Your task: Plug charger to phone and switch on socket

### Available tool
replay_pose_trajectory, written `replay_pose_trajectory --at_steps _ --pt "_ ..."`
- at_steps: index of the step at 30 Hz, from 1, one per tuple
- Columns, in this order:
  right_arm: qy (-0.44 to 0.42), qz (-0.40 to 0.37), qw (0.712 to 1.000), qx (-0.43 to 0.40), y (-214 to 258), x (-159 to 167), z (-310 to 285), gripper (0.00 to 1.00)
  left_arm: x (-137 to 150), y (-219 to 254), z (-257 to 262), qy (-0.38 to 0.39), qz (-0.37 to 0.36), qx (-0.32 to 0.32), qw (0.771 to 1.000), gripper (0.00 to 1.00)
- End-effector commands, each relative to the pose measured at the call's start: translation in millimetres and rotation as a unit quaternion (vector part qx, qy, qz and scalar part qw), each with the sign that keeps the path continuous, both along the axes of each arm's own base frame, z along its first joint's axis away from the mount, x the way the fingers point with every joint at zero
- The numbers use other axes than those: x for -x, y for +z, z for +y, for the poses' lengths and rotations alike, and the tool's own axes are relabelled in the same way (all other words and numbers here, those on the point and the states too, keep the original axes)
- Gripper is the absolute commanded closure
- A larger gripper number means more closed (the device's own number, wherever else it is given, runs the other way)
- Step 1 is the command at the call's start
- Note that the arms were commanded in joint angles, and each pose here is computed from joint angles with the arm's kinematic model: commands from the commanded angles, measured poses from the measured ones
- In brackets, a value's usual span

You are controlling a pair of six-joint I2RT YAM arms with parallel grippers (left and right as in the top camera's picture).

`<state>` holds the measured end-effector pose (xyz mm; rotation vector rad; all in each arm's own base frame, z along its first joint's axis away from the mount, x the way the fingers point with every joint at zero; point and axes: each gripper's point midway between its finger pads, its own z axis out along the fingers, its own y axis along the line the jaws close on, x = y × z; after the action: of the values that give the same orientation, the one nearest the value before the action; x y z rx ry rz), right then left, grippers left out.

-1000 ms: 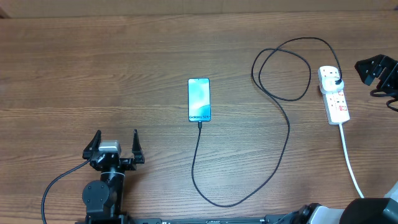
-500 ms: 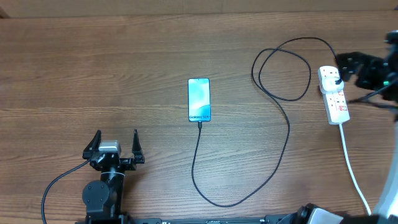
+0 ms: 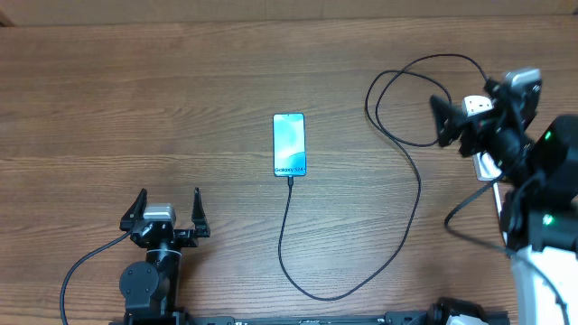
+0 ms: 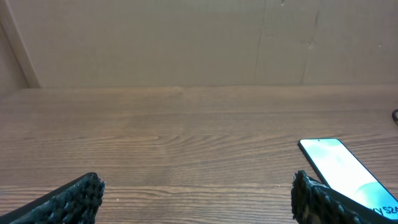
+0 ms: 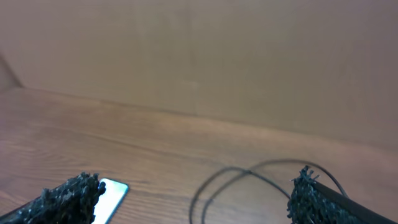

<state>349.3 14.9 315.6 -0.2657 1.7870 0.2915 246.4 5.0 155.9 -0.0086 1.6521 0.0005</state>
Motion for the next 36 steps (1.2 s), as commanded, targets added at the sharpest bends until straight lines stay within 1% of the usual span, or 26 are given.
replay_pose_trajectory --at_steps 1,3,7,13,18,26,33,36 --pt "0.029 -0.037 0.999 0.006 0 19 23 0.00 0 0 2 0.005 -0.003 0.006 1.000 0.00" --pt "0.041 -0.052 0.998 0.008 -4 27 32 0.00 0 0 2 0.005 -0.003 0.006 1.000 0.00" --pt "0.064 -0.072 0.995 0.010 -29 47 49 0.00 0 0 2 0.005 -0.002 0.006 1.000 0.00" --pt "0.080 -0.084 0.993 0.010 -69 69 59 0.00 0 0 2 0.005 -0.002 0.006 1.000 0.00" --pt "0.091 -0.109 0.990 0.013 -89 84 66 0.00 0 0 2 0.005 -0.003 0.006 1.000 0.00" --pt "0.097 -0.127 0.987 0.014 -115 103 70 0.00 0 0 2 0.005 -0.003 0.006 1.000 0.00" --pt "0.097 -0.137 0.986 0.015 -135 112 70 0.00 0 0 2 0.005 -0.003 0.006 1.000 0.00" --pt "0.095 -0.134 0.986 0.015 -137 115 69 0.00 0 0 2 0.005 -0.003 0.006 1.000 0.00"
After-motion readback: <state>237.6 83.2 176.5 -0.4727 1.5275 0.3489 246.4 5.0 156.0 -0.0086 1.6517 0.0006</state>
